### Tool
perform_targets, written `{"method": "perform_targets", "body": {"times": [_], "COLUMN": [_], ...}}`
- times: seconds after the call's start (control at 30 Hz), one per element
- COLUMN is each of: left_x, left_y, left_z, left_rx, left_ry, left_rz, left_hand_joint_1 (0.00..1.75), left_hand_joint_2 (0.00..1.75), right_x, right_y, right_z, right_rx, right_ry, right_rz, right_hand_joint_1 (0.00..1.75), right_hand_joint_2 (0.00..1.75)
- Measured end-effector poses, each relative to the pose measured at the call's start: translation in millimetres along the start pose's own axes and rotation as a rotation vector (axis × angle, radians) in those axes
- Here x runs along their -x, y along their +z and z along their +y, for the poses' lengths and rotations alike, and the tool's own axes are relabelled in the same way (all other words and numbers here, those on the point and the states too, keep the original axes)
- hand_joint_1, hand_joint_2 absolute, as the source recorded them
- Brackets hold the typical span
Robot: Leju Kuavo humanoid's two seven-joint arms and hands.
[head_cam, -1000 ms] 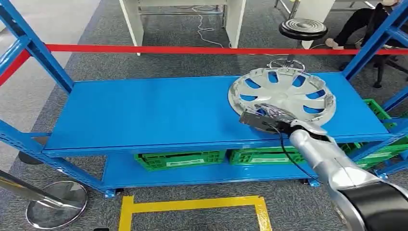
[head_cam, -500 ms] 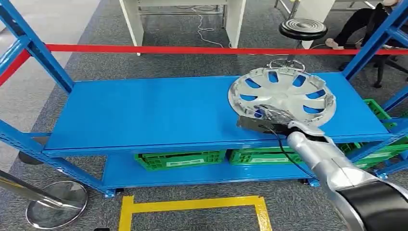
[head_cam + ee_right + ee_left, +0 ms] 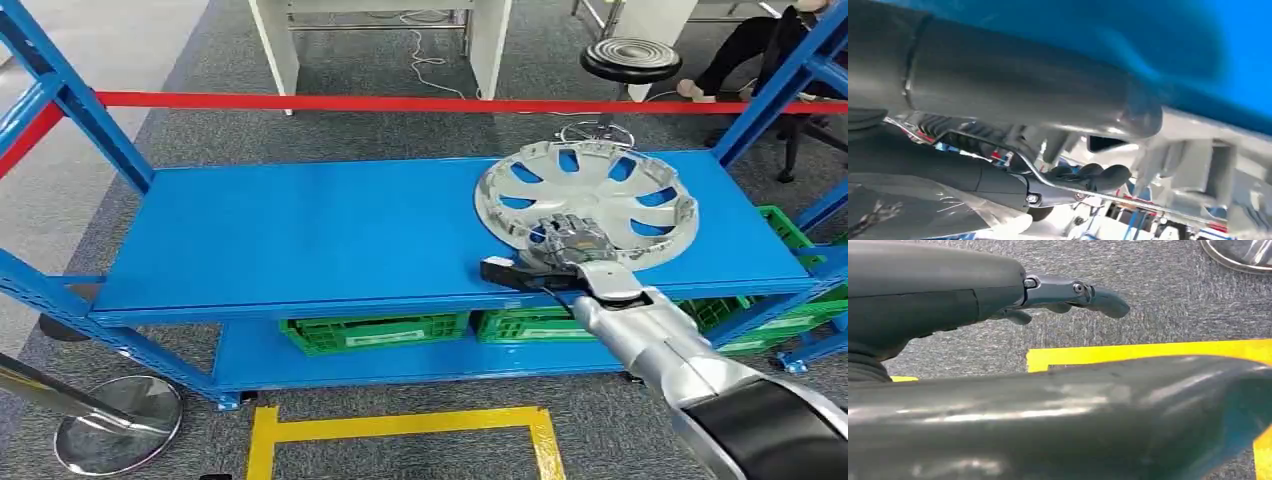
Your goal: Take the parts from the cabinet and place them on the table.
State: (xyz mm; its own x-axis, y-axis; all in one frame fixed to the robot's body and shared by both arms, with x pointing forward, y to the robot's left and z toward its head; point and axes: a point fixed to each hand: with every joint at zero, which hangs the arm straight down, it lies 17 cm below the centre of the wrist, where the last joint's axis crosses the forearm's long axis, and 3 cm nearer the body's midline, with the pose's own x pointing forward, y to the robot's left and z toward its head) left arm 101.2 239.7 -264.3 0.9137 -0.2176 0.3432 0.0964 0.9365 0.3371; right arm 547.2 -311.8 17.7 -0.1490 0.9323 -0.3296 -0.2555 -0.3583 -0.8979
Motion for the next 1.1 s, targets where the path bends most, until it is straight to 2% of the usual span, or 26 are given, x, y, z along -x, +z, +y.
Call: {"method": "perform_targets", "body": {"times": [0.27, 0.67, 0.7, 1.1], "left_x": [0.7, 0.9, 0.9, 1.2], "left_y": [0.8, 1.3, 1.3, 1.1], "left_z": [-1.7, -2.5, -2.5, -1.4], "left_rx": [0.000, -0.001, -0.001, -0.007], "left_ry": [0.010, 0.014, 0.014, 0.017], "left_rz": [0.008, 0.010, 0.010, 0.012], "left_hand_joint_1": [0.00, 0.00, 0.00, 0.00], "left_hand_joint_2": [0.00, 0.00, 0.00, 0.00], "right_x": [-11.1, -20.5, -20.5, -17.4], "right_y": [3.5, 4.5, 4.6, 3.5], "right_z": [1.9, 5.8, 6.4, 3.9], "right_rx": [0.013, -0.024, -0.027, -0.023], "right_ry": [0.053, -0.002, -0.009, -0.010], "right_rz": [-0.022, -0.063, -0.065, -0.046], "right_hand_joint_1": [0.00, 0.00, 0.00, 0.00], "right_hand_joint_2": [0.00, 0.00, 1.75, 1.75]}}
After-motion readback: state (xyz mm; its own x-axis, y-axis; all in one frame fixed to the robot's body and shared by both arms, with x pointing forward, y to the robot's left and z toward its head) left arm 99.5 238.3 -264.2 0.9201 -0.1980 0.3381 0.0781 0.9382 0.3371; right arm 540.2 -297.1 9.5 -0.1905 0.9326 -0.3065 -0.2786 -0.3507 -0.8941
